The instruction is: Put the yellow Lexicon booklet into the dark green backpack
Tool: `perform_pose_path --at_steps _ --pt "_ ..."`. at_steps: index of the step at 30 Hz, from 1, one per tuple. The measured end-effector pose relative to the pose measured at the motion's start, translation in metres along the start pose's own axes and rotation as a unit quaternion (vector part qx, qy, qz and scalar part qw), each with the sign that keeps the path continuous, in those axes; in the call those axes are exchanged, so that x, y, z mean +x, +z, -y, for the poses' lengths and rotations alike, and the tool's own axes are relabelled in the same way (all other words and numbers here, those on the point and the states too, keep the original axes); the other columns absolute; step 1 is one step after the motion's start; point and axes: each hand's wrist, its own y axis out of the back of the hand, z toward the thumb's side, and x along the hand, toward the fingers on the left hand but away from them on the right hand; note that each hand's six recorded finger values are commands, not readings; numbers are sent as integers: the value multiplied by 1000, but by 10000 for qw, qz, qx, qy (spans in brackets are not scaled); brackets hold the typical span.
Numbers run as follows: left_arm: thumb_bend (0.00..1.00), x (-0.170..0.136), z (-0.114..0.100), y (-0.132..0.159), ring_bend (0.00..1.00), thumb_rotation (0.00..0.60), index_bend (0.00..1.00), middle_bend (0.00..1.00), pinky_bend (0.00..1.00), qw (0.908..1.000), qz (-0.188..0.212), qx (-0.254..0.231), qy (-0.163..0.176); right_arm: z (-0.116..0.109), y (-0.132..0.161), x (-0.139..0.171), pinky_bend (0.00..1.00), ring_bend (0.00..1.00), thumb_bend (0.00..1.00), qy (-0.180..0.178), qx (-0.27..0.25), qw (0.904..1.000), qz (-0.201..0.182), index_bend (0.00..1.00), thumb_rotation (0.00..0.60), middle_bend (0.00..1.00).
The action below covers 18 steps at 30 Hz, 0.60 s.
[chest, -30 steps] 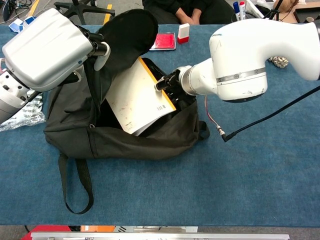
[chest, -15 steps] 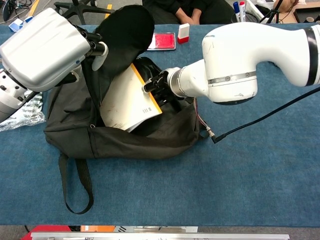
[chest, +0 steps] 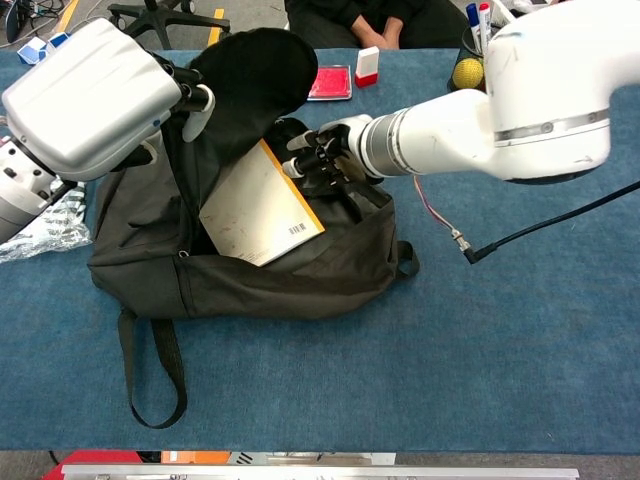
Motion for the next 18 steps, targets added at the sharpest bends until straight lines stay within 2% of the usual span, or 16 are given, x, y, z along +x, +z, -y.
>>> perform_pose_path --at_steps 4,7,10,14,18 --pt "477 0 3 -1 659 600 607 625 862 10000 -6 -9 -79 -8 1 16 147 28 508 52 72 9999 -114 0 600 77" --pt "477 0 4 0 615 600 560 581 807 9999 31 -10 -167 -16 1 30 147 28 509 74 142 9997 -193 0 600 77" --pt "466 0 3 1 546 600 403 544 723 9996 107 -53 -238 -28 -1 47 147 28 508 51 208 9994 -260 0 600 77" --pt "302 0 -3 6 441 600 167 461 603 9995 226 -121 -177 -49 -4 73 146 28 508 -70 302 9990 -331 0 600 77" --pt "250 3 -11 13 418 600 143 429 552 9990 348 -278 -72 -73 -9 99 147 28 508 -256 348 9983 -380 0 600 87"
